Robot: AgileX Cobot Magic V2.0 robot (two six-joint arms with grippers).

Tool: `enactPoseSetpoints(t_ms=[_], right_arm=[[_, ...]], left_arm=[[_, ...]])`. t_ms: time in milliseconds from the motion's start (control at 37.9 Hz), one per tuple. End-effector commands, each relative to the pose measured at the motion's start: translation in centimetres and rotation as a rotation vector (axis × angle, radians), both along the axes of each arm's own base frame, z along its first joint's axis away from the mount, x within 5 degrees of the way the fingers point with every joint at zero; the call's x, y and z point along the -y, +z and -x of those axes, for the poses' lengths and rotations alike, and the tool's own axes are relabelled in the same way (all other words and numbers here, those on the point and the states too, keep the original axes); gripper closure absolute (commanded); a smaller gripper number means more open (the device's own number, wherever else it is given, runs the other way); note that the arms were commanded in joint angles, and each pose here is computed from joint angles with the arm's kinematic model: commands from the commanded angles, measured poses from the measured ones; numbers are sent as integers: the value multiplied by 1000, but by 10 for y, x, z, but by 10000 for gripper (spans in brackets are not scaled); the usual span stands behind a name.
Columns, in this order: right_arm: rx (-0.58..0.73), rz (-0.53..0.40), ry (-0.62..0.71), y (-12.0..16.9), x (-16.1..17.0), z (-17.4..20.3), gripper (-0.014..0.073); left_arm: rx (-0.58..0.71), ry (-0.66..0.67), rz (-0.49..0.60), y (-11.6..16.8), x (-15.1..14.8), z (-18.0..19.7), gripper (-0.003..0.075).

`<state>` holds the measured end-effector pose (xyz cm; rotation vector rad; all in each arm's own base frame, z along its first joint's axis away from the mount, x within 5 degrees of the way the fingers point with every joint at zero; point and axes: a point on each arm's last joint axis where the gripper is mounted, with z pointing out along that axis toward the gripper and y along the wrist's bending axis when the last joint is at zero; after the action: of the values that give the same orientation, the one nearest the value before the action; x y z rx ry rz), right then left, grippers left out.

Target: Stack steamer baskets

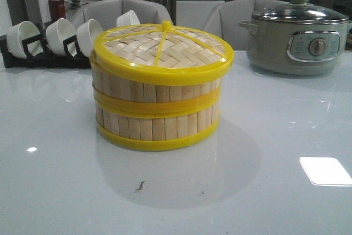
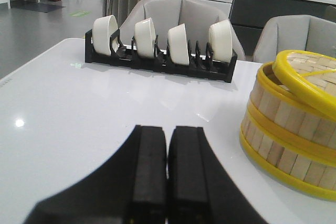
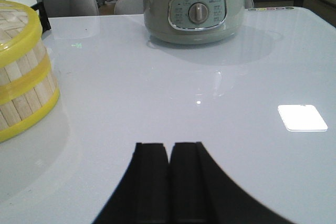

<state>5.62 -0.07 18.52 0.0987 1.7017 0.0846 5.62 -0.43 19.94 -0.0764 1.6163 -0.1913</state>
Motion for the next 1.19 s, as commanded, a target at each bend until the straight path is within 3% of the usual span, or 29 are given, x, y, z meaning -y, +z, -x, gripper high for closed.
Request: enactPoseSetpoints(t_ms=[0, 369, 607, 950, 1161], right_arm=[[114, -4, -1, 14, 0, 2, 538], [118, -6, -1, 14, 0, 1, 538], [113, -69, 16, 13, -2, 1, 538], [172, -48, 17, 19, -2, 1, 538], [132, -48, 21, 15, -2, 1, 538]], left_arm=[[95, -3, 7, 8, 0, 1, 634], [95, -3, 7, 8, 0, 1, 634], [95, -3, 7, 8, 0, 1, 634], [95, -3, 7, 8, 0, 1, 634], [95, -3, 7, 8, 0, 1, 634]])
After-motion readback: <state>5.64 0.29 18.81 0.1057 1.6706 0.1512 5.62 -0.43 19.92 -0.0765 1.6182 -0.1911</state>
